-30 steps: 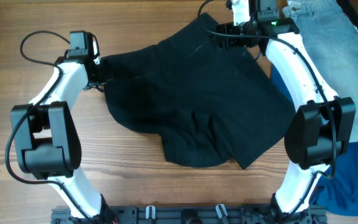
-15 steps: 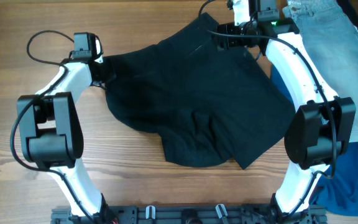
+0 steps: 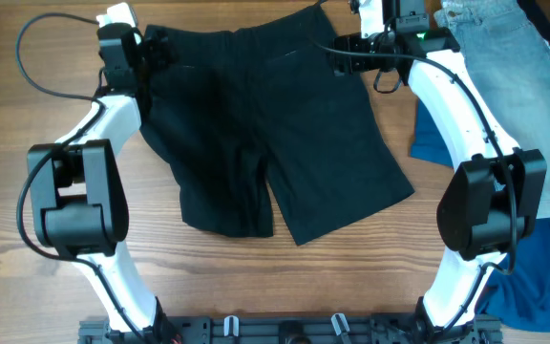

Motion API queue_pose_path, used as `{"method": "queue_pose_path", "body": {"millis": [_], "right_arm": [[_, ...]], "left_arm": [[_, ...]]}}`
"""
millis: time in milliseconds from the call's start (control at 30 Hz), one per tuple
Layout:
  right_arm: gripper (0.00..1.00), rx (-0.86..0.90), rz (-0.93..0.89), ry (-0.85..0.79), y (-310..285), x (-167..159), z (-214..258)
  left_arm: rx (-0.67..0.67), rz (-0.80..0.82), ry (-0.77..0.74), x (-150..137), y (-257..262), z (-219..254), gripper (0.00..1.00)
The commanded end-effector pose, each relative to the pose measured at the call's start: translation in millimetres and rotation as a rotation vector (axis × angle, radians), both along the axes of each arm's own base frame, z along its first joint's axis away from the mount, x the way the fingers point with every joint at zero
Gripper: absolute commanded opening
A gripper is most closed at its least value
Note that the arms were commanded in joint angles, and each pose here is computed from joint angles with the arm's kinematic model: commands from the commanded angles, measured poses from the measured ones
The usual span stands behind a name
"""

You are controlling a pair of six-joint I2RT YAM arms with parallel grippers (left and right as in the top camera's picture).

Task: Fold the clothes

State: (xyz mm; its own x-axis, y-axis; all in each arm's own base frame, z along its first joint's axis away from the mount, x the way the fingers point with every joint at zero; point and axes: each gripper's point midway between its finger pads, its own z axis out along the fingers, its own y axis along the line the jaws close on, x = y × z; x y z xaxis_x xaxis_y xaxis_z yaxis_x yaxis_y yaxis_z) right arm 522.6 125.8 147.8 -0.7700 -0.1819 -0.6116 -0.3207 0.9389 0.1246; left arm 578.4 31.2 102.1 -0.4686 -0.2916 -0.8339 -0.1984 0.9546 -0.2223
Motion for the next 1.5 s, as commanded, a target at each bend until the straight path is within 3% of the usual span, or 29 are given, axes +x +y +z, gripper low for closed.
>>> {"method": "queue_pose_path", "body": {"millis": [0, 167, 200, 367, 533, 700, 967, 1000, 1033, 1100, 1333, 1467], "right_arm": [[1.0, 0.008, -0.024, -0.02, 0, 3, 11], [1.0, 0.036, 0.004, -0.003, 6, -1, 10], [1.0, 0.045, 0.014, 0.021, 8, -6, 7], [1.0, 0.061, 0.031, 0.058, 11, -14, 4], [1.0, 0.1, 0.114, 0.075, 29, -24, 4], [1.0, 0.057, 0.169, 0.116, 28, -37, -4], [1.0, 0.053, 0.167, 0.132, 27, -41, -6], [0.99, 0.053, 0.167, 0.132, 27, -41, -6], [1.0, 0.053, 0.167, 0.132, 27, -41, -6], [1.0, 0.053, 0.168, 0.129, 27, -40, -6], [1.0, 0.054, 0.168, 0.126, 27, -39, -5], [1.0, 0.054, 0.167, 0.125, 27, -39, -5]], "left_arm": [[-0.105, -0.088, 0.096, -33, -26, 30, 1.0], [-0.263, -0.135, 0.258, -128, -64, 99, 1.0], [-0.26, -0.153, 0.293, -160, -72, 116, 1.0], [-0.249, -0.163, 0.425, -246, -76, 136, 1.0], [-0.274, -0.189, 0.535, -266, -99, 117, 1.0], [-0.206, -0.287, 0.662, -287, -117, 55, 1.0], [-0.223, -0.329, 0.587, -281, -124, -15, 1.0], [-0.22, -0.322, 0.611, -287, -122, -23, 0.96], [-0.201, -0.298, 0.648, -297, -115, -34, 0.85], [-0.188, -0.263, 0.695, -307, -106, -44, 0.79], [-0.172, -0.164, 0.748, -320, -80, -55, 0.83], [-0.239, -0.128, 0.716, -322, -69, -78, 0.88]]}}
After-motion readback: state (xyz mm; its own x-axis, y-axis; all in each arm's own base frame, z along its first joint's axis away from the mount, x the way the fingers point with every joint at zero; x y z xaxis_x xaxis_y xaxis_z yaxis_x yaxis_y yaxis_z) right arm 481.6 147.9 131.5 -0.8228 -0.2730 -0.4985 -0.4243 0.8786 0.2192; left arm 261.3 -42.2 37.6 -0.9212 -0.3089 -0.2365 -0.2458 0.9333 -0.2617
